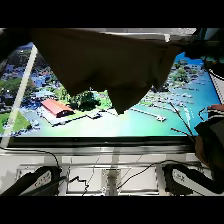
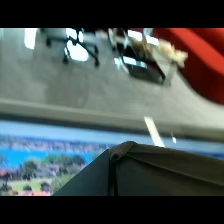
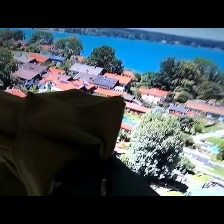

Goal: Fold the clothes and pants, and hang the long-sleeved shirts on hangers.

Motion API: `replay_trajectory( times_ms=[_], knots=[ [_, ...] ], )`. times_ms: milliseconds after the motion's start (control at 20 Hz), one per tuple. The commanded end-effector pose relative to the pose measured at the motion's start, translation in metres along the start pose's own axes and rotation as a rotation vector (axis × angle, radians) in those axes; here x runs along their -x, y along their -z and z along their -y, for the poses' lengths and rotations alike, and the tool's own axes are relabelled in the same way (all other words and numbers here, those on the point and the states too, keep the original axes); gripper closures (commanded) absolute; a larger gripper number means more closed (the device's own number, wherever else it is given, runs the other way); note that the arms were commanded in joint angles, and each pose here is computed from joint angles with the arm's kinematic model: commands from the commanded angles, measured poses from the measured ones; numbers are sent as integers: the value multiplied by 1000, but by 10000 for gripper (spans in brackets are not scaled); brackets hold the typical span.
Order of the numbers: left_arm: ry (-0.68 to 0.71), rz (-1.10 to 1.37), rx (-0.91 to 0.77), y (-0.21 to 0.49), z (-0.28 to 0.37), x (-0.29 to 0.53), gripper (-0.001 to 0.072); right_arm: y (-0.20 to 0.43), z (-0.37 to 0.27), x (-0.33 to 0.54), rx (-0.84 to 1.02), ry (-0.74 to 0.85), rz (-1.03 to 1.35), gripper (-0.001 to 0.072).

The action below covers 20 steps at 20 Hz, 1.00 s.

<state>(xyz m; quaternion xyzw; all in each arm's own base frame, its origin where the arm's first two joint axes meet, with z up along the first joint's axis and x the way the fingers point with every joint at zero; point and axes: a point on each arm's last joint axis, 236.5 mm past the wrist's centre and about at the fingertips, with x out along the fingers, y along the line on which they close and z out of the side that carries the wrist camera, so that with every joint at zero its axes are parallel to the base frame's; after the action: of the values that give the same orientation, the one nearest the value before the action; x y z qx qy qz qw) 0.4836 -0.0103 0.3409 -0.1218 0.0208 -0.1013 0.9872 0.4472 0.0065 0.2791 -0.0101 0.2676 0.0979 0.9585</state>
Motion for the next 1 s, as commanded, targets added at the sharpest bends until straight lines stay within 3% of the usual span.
replay_trajectory(
  times_ms=[0,350,550,750,950],
  knots=[
    [-32,131,-52,-49,8,31,695,-21,-11,58,47,30,92,694],
    [-57,468,-155,-159,56,150,695,-97,-48,235,132,129,597,694],
    [-96,546,-284,-181,72,197,696,-119,-56,298,110,157,807,694],
    [-100,440,-231,-153,49,147,697,-129,-30,230,27,140,722,694],
    [-33,-15,-102,-12,5,25,696,-84,14,39,-166,57,368,694]
  ],
)
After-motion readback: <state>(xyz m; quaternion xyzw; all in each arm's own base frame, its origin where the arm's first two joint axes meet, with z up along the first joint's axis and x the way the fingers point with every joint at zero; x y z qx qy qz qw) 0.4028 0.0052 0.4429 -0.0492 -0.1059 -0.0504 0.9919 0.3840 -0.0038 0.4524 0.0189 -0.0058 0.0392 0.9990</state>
